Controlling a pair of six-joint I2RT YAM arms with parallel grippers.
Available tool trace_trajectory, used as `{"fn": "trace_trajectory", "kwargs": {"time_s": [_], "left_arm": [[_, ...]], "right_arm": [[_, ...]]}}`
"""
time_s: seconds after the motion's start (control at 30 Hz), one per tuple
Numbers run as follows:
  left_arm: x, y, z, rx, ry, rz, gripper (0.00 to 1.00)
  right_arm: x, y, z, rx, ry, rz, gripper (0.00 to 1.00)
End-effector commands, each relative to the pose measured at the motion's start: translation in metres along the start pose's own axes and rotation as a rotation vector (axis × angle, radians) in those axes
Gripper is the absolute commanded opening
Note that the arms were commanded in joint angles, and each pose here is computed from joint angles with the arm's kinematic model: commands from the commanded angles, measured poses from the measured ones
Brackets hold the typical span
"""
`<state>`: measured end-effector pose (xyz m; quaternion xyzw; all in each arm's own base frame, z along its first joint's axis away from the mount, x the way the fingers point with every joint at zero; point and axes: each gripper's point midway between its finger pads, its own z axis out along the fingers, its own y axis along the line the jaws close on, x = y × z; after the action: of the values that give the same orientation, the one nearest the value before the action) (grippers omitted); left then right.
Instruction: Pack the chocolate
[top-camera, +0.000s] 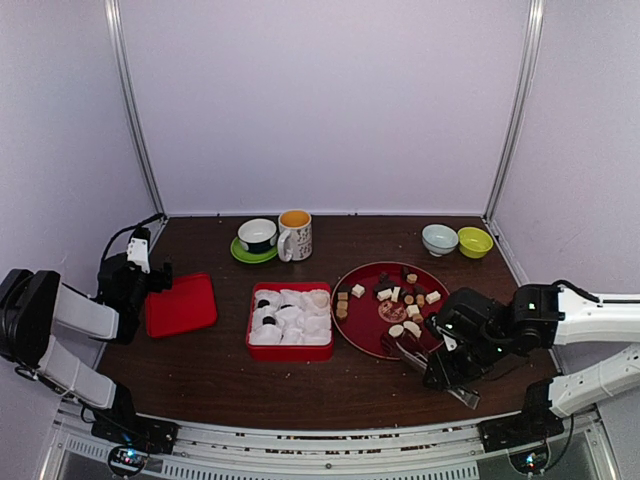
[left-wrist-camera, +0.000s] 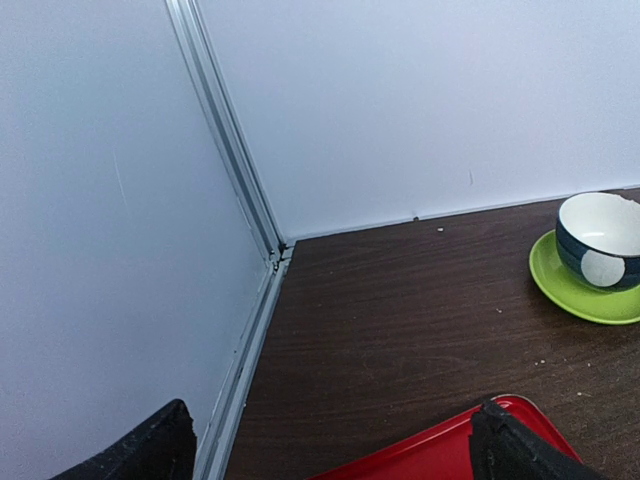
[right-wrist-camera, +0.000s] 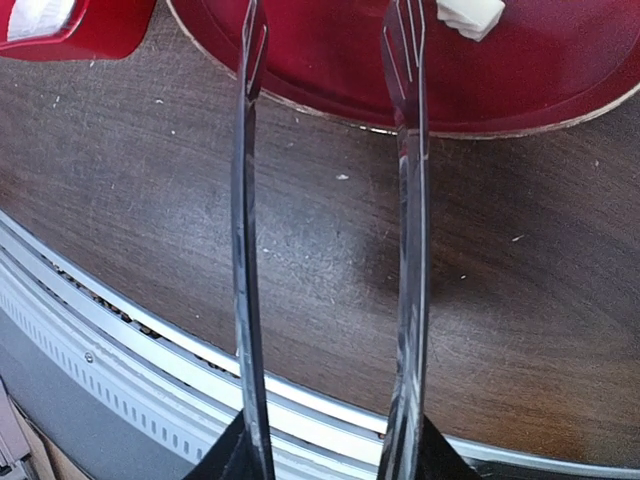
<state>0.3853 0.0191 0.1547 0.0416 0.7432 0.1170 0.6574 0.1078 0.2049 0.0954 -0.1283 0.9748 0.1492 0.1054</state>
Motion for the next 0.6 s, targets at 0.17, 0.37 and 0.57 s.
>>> {"fn": "trace_trajectory", "kwargs": {"time_s": [0.17, 0.37, 0.57], "left_arm": [[-0.012, 0.003, -0.001, -0.006, -0.055, -0.011, 0.98], [-0.012, 0.003, -0.001, -0.006, -0.055, -0.011, 0.98], [-0.012, 0.003, -0.001, -0.006, -0.055, -0.010, 0.98]], "right_arm": [[-0.014, -0.009, 0.005, -0.006, -0.050, 0.074, 0.43], [-0.028, -0.008, 0.009, 0.007, -0.058, 0.058, 0.44], [-0.037, -0.002, 0.018, 0.025, -0.040, 0.029, 0.44]]}}
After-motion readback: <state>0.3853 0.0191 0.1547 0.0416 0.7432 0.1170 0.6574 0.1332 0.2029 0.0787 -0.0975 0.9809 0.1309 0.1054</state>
